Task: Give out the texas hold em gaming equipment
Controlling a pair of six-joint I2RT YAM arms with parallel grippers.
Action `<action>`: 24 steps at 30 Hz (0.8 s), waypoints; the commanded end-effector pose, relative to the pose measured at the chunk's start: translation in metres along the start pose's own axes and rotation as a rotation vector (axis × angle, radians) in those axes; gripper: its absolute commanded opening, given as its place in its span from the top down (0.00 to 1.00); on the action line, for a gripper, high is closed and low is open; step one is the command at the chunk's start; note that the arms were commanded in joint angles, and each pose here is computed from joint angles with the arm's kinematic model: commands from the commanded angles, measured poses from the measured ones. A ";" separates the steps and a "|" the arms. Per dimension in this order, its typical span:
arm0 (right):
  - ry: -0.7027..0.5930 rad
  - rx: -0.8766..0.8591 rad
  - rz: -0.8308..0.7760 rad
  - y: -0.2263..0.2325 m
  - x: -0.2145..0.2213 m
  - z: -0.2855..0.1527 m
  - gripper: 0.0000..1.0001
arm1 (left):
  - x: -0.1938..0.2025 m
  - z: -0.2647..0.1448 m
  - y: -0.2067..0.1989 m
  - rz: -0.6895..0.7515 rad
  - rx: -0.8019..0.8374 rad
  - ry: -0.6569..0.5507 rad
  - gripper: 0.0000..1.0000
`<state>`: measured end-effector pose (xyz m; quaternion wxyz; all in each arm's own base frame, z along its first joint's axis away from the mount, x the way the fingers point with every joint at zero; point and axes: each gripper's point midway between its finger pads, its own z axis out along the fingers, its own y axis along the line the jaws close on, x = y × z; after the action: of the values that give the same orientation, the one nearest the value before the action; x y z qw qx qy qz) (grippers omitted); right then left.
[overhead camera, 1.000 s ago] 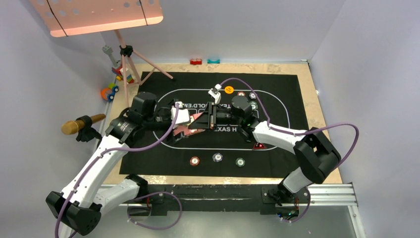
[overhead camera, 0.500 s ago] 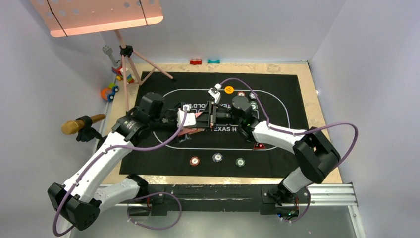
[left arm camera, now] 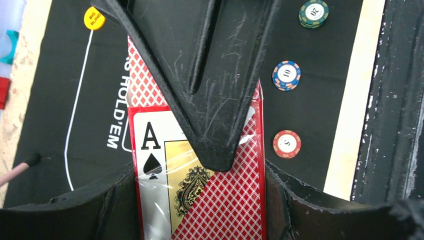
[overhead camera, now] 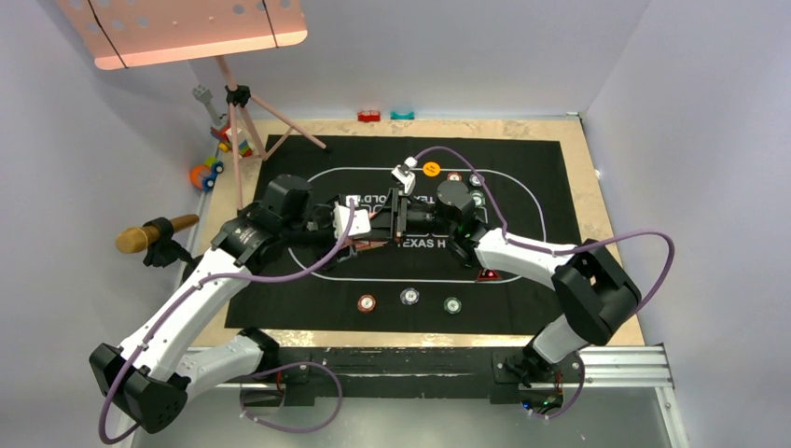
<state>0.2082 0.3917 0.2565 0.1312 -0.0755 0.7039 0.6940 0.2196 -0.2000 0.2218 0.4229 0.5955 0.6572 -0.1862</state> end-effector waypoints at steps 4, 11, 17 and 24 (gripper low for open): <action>-0.011 -0.011 -0.092 0.022 -0.001 -0.004 0.40 | -0.010 -0.006 -0.007 -0.061 0.005 -0.045 0.58; -0.017 0.007 -0.104 0.025 -0.003 -0.003 0.42 | -0.009 -0.005 -0.015 -0.142 0.002 -0.078 0.61; 0.006 0.003 -0.100 0.028 0.002 0.004 0.64 | -0.012 -0.005 -0.012 -0.143 -0.023 -0.103 0.63; 0.023 0.041 -0.119 0.031 0.007 0.013 0.88 | -0.003 -0.001 -0.015 -0.146 -0.023 -0.089 0.52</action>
<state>0.2016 0.3936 0.2522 0.1361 -0.0784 0.7378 0.6564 0.2011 -0.1943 0.2135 0.4195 0.5364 0.6987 -0.2195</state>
